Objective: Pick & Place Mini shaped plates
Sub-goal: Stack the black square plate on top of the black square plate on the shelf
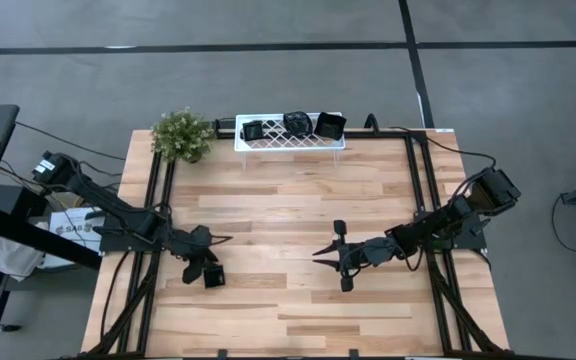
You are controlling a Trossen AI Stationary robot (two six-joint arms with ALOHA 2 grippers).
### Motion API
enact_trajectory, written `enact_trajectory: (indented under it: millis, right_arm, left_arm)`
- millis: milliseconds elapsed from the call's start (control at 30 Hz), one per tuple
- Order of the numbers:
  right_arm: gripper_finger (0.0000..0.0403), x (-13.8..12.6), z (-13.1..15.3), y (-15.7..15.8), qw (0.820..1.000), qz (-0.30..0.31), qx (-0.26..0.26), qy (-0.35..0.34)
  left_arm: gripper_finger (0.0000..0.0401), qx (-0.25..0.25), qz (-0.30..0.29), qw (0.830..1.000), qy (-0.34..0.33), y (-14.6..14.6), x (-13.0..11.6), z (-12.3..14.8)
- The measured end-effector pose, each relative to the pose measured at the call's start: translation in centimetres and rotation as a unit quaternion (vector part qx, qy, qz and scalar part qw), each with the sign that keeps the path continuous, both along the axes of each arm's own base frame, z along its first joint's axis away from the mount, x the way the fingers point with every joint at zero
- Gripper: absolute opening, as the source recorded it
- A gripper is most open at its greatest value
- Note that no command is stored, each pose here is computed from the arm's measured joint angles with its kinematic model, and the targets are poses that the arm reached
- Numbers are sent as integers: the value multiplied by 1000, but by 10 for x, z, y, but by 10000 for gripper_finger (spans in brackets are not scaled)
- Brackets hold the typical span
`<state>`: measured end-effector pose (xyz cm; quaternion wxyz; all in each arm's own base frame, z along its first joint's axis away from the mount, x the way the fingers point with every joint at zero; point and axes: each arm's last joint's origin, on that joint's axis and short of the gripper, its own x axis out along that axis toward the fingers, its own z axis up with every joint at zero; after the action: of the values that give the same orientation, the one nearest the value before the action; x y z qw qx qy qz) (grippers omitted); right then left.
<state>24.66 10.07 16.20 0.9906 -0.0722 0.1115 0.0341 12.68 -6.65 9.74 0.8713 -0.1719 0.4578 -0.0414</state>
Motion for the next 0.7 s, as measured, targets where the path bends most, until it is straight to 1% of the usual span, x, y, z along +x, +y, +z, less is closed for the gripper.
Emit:
enact_trajectory:
  millis: [433, 567, 700]
  right_arm:
    - [65, 0, 0, 0, 1000, 0, -1, 2]
    - [65, 0, 0, 0, 1000, 0, -1, 2]
    - [65, 0, 0, 0, 1000, 0, -1, 2]
  left_arm:
    - [97, 1, 1, 1000, 4, 1, -2, -2]
    - [97, 11, 12, 1000, -6, 2, -1, -2]
    - [97, 2, 14, 1000, -4, 1, -1, -2]
